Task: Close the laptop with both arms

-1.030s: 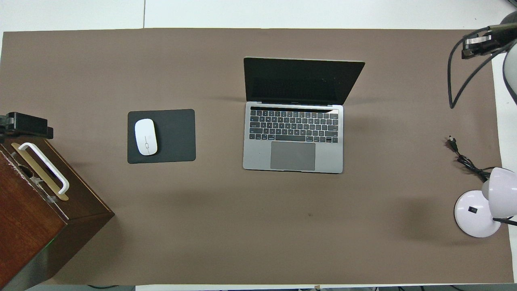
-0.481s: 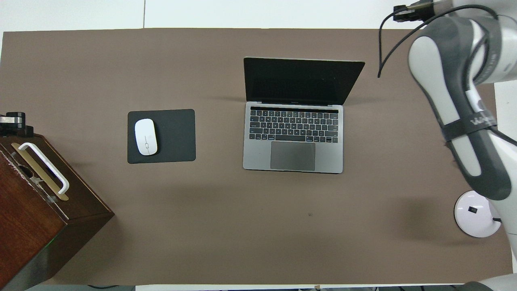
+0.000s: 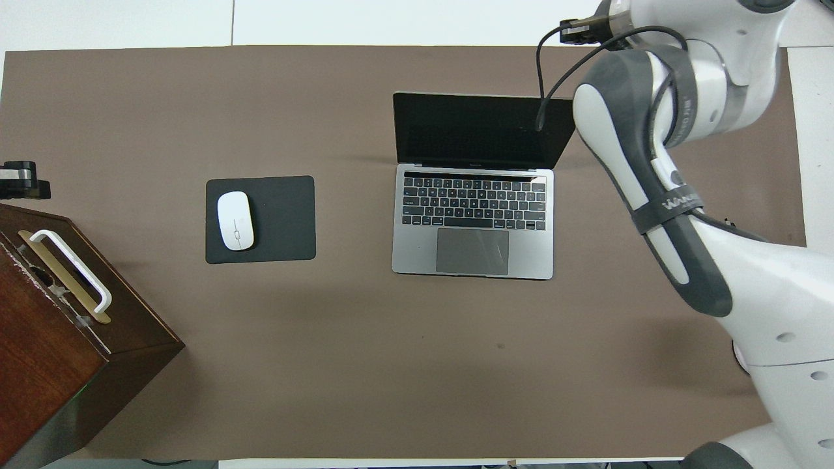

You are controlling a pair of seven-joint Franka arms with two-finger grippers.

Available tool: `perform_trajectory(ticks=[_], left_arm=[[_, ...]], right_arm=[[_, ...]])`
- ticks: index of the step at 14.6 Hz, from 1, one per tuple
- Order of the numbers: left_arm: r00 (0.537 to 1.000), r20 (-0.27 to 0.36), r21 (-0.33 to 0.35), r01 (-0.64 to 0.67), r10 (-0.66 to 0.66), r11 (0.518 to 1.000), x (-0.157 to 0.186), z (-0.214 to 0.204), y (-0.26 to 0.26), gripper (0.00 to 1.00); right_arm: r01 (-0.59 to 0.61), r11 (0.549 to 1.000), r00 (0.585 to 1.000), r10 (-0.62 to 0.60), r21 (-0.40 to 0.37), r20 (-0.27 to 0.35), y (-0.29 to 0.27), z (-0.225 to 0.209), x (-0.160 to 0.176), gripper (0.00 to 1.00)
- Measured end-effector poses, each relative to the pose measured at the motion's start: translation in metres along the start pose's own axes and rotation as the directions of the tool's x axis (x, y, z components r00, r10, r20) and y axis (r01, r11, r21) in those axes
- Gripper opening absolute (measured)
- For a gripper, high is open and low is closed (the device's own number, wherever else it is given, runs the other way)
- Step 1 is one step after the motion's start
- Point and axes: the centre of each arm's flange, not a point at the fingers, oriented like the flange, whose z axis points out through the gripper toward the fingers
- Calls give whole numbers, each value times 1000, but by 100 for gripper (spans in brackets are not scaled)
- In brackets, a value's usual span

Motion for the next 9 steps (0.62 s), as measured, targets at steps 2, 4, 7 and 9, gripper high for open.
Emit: perform_trajectory(ticks=[2, 4, 7, 9], left_arm=[[998, -53, -6, -31, 30, 1000, 5, 2, 15, 1], [995, -86, -11, -54, 53, 998, 7, 14, 29, 1], [986, -148, -43, -79, 72, 996, 4, 37, 50, 1], [977, -202, -75, -89, 72, 993, -7, 52, 63, 1]], right_arm=[[11, 1000, 1000, -11, -14, -3, -15, -1, -2, 1], [14, 1000, 1000, -14, -15, -5, -25, -2, -3, 1], [1, 1000, 1000, -1, -27, -10, -50, -4, -8, 1], [0, 999, 1000, -1, -33, -13, -71, -6, -13, 1]])
